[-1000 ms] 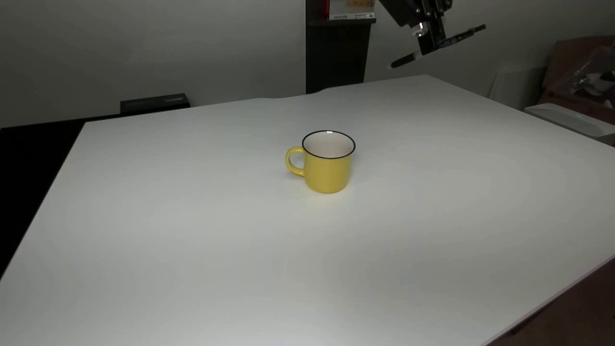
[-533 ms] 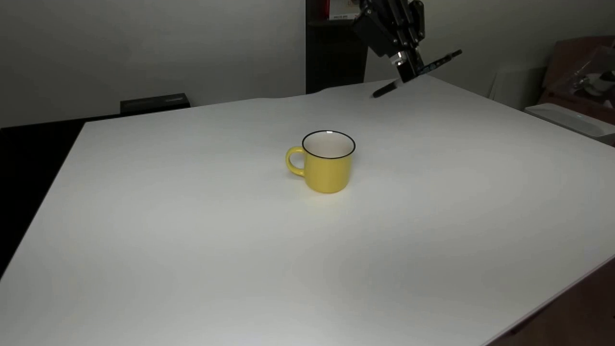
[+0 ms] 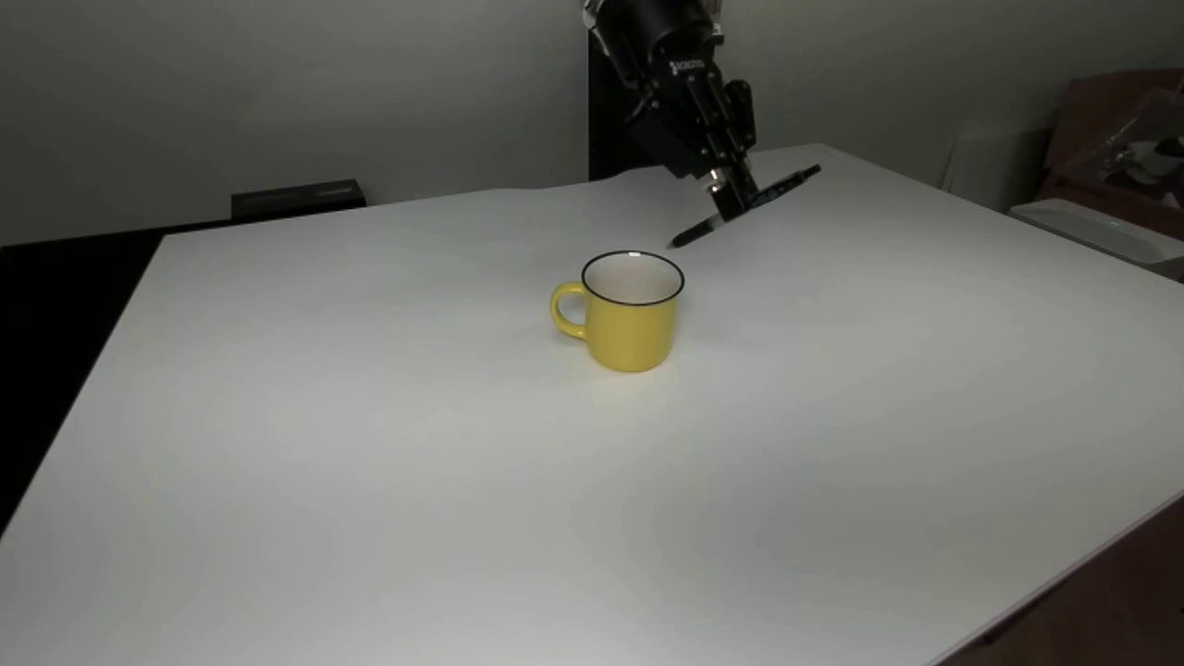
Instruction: Put the pen in the cup
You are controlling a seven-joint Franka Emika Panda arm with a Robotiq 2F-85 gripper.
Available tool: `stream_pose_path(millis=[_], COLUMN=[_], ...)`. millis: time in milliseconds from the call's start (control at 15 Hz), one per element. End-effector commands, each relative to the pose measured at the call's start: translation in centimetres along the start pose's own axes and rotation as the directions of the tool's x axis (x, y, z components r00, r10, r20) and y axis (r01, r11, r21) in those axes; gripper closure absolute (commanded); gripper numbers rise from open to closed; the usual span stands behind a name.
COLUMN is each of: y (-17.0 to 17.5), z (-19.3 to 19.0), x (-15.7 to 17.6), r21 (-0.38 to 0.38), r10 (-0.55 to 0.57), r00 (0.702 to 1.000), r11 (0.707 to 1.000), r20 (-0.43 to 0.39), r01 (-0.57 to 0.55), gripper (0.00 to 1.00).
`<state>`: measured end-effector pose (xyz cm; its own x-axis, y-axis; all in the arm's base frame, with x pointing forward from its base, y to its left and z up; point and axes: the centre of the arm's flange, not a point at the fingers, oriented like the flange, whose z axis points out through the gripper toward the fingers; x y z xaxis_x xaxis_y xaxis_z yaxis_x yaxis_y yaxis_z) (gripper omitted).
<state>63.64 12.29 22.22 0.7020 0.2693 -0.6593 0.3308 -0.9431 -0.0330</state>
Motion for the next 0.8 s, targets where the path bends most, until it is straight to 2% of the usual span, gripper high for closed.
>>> stream_pose_path(millis=[0, 733], y=[-0.5, -0.4], z=[-1.9, -1.5], x=[2.7, 6.1], r21=[-0.011, -0.009], r10=[-0.024, -0.031], r00=[1.000, 0.999], r11=[1.000, 0.999], r20=[0.016, 0.043], r01=[0.024, 0.031], gripper=[0.96, 0.96])
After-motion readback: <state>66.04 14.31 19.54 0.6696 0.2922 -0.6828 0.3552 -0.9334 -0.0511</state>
